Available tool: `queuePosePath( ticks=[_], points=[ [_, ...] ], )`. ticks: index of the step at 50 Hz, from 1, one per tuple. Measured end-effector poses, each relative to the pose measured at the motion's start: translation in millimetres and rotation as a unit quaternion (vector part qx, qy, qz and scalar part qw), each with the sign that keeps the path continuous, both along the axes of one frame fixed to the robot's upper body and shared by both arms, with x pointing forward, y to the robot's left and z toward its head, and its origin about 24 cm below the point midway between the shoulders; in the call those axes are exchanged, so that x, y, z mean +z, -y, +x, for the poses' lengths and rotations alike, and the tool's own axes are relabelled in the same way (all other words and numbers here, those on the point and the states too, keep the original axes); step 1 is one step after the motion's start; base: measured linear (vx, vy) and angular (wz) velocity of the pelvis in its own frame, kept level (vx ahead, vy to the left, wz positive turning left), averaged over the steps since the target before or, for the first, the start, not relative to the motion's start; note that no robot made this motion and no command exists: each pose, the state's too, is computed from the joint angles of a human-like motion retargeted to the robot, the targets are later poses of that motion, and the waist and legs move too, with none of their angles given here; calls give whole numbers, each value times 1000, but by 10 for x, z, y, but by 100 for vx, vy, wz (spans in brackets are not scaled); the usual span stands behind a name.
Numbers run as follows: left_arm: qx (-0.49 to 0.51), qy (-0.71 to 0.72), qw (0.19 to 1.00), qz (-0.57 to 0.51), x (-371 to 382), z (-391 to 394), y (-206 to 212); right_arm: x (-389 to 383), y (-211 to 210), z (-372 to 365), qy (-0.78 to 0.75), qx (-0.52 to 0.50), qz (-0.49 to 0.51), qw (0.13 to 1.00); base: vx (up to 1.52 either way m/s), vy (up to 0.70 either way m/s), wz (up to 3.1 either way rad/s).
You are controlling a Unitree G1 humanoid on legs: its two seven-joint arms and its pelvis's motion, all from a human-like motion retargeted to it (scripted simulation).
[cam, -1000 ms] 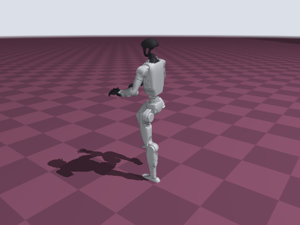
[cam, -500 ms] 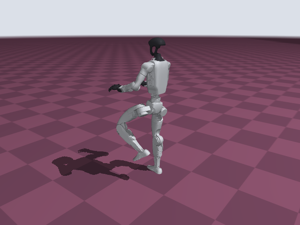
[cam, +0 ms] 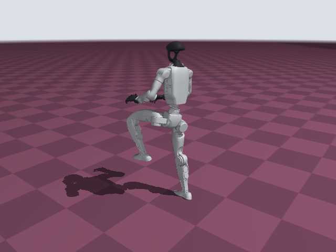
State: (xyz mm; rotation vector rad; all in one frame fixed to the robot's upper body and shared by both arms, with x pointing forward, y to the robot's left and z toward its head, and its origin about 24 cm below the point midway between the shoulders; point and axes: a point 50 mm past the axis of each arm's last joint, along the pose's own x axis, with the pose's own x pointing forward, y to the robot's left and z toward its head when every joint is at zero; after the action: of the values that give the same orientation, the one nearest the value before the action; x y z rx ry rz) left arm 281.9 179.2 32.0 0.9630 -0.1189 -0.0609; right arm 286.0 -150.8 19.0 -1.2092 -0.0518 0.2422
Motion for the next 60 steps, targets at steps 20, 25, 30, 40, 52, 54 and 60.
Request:
queuePosePath(
  ticks=[20,25,30,40,52,54,60],
  points=[
    [-13,-39,999,11,-64,77,55,-327,237,-192,-17,-79,-5,997,36,23,39],
    [-26,-2,998,63,61,162,148,-111,230,-169,29,-50,-14,998,23,21,48],
    [-34,-9,996,79,118,229,154,147,166,-91,81,-11,-22,996,21,9,17],
    [-13,19,997,68,157,223,194,-178,31,-125,51,73,-163,982,22,-1,9],
    [-20,-5,999,51,53,167,242,-318,84,-157,-24,21,-91,995,20,-3,12],
    [-29,-4,999,45,62,173,268,-326,122,-177,-26,7,-77,997,26,-6,69],
    [-54,0,998,23,0,12,275,-412,186,-403,-10,-25,-45,999,41,-8,90]
  ],
)
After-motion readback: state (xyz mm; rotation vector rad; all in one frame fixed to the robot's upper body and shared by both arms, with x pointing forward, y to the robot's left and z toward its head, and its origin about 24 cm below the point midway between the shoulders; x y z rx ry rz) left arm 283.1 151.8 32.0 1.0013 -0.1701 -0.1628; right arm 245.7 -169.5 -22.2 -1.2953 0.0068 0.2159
